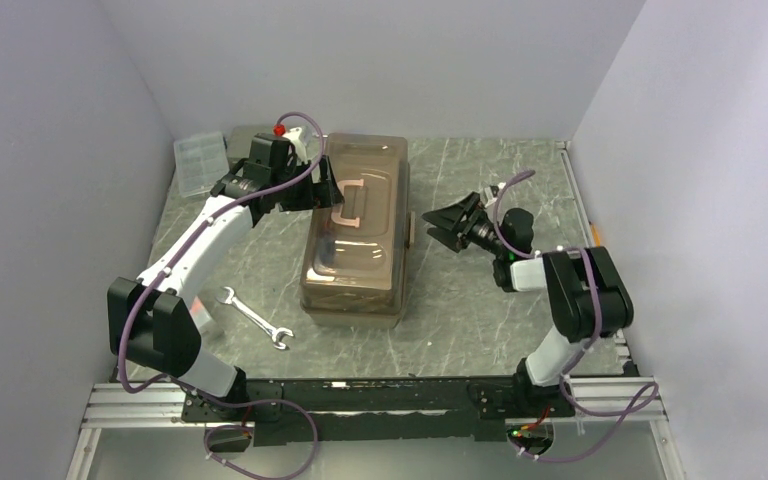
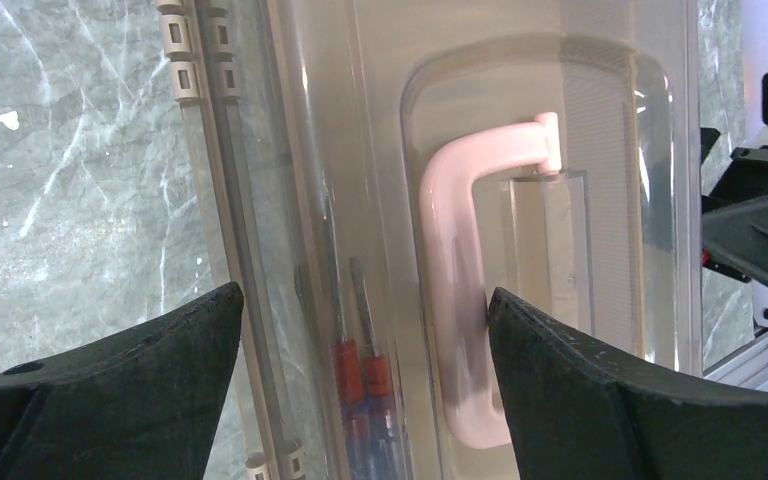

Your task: Pack the tool kit

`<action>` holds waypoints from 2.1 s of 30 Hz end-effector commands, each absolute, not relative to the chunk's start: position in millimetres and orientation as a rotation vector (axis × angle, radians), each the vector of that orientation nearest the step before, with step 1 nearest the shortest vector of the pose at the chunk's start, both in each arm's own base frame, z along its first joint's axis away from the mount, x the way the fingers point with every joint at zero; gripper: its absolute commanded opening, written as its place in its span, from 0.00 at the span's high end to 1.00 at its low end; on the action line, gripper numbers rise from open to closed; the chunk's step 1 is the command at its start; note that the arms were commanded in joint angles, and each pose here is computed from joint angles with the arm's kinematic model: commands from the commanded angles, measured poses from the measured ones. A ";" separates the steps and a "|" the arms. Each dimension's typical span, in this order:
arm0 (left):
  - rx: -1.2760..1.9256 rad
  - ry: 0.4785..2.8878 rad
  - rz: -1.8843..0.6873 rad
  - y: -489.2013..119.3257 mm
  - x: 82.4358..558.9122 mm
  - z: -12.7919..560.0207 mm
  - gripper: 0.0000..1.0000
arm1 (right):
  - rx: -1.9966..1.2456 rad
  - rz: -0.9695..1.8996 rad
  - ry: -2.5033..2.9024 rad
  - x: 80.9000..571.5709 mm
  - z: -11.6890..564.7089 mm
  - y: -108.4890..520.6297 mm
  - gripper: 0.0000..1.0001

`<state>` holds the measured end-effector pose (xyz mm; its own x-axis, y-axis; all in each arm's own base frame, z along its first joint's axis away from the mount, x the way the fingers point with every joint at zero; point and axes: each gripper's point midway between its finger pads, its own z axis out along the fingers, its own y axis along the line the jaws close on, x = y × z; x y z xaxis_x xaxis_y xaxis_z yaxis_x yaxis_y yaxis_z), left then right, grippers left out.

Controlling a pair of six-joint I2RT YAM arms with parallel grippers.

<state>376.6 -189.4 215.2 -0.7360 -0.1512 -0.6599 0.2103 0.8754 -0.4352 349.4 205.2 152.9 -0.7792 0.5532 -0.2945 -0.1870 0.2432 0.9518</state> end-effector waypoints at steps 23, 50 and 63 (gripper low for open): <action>0.081 2.234 -0.643 -185.5 381.8 243.2 0.06 | 0.334 1.969 1.694 348.7 161.5 232.2 0.42; 0.079 2.233 -0.639 -181.5 381.2 244.1 0.07 | 0.337 2.017 1.686 346.2 168.5 248.5 0.44; 0.079 2.233 -0.637 -180.3 379.6 244.9 0.07 | 0.324 1.987 1.661 341.0 177.5 241.2 0.49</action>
<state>377.5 -184.4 215.8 -0.7335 -0.1410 -0.6649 0.2208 0.8758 -0.4293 352.8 241.9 116.0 -0.8441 0.5318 0.0686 0.0558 -0.0402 0.9976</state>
